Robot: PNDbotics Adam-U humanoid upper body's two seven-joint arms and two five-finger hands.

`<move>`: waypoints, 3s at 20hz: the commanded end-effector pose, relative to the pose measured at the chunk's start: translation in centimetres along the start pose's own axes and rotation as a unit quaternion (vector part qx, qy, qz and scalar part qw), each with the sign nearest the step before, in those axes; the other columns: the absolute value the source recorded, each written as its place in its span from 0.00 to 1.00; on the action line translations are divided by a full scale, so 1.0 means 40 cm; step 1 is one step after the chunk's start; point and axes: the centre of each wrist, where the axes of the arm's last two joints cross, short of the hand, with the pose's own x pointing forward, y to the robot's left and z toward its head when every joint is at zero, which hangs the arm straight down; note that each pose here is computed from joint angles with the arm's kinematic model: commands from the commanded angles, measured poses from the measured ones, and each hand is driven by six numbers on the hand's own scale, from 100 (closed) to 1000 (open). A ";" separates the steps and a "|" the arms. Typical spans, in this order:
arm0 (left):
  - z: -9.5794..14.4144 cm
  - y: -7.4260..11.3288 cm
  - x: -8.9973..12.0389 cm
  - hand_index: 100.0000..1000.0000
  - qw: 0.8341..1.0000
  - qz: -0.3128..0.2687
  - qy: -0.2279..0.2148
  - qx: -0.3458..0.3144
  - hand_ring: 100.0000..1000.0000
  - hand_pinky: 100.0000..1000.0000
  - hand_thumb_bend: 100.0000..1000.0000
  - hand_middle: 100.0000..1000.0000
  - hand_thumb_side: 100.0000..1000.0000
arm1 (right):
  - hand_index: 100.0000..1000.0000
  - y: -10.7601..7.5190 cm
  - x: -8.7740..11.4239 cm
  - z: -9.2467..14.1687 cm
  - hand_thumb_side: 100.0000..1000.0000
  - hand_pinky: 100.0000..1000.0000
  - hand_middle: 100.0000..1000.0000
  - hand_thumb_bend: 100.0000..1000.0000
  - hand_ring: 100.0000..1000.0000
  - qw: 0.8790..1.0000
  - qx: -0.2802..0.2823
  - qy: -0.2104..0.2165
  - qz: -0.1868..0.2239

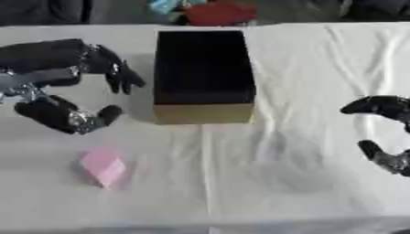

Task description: Pick up objects on the table and place them in the box.

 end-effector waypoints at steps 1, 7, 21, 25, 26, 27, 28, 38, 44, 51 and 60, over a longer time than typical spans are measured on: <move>0.010 0.024 0.005 0.85 0.978 -0.123 -0.077 -0.153 0.54 0.57 0.08 0.57 0.23 | 0.93 -0.023 -0.002 0.011 0.64 0.80 0.81 0.00 0.82 0.985 0.121 -0.078 0.091; -0.007 -0.013 -0.009 0.86 0.959 -0.158 -0.081 -0.220 0.56 0.60 0.23 0.59 0.28 | 0.93 -0.024 -0.003 0.012 0.64 0.80 0.81 0.00 0.82 0.985 0.124 -0.078 0.092; 0.003 -0.086 -0.054 0.86 0.911 -0.220 -0.070 -0.342 0.59 0.62 0.54 0.62 0.58 | 0.93 -0.024 -0.004 0.015 0.64 0.80 0.81 0.00 0.82 0.984 0.130 -0.076 0.092; 0.033 -0.093 -0.060 0.86 0.906 -0.216 -0.054 -0.360 0.59 0.63 0.58 0.62 0.62 | 0.93 -0.023 -0.005 0.018 0.64 0.80 0.81 0.00 0.82 0.984 0.133 -0.074 0.091; 0.043 -0.095 -0.060 0.86 0.905 -0.213 -0.049 -0.364 0.59 0.63 0.58 0.62 0.62 | 0.93 -0.023 -0.005 0.019 0.64 0.80 0.81 0.00 0.82 0.984 0.133 -0.073 0.091; 0.053 -0.098 -0.061 0.86 0.905 -0.211 -0.045 -0.367 0.60 0.63 0.59 0.62 0.63 | 0.93 -0.023 -0.006 0.020 0.64 0.80 0.81 0.00 0.82 0.984 0.134 -0.072 0.091; 0.061 -0.100 -0.060 0.86 0.905 -0.208 -0.042 -0.369 0.60 0.63 0.59 0.62 0.63 | 0.93 -0.023 -0.006 0.021 0.64 0.80 0.81 0.00 0.82 0.984 0.134 -0.071 0.091; 0.089 -0.124 -0.057 0.86 0.906 -0.199 -0.037 -0.373 0.60 0.63 0.57 0.62 0.56 | 0.93 -0.021 -0.007 0.023 0.64 0.80 0.81 0.00 0.82 0.984 0.137 -0.071 0.091; 0.077 -0.147 -0.063 0.86 0.912 -0.191 -0.048 -0.360 0.60 0.63 0.50 0.62 0.47 | 0.93 -0.021 -0.007 0.022 0.64 0.80 0.81 0.00 0.82 0.984 0.136 -0.071 0.092; 0.057 -0.173 -0.069 0.87 0.914 -0.179 -0.058 -0.360 0.59 0.62 0.43 0.61 0.41 | 0.93 -0.021 -0.007 0.022 0.64 0.80 0.81 0.00 0.82 0.984 0.134 -0.072 0.092; 0.025 -0.202 -0.070 0.85 0.905 -0.164 -0.074 -0.384 0.58 0.61 0.36 0.60 0.44 | 0.93 -0.021 -0.007 0.019 0.64 0.80 0.81 0.00 0.82 0.984 0.133 -0.073 0.092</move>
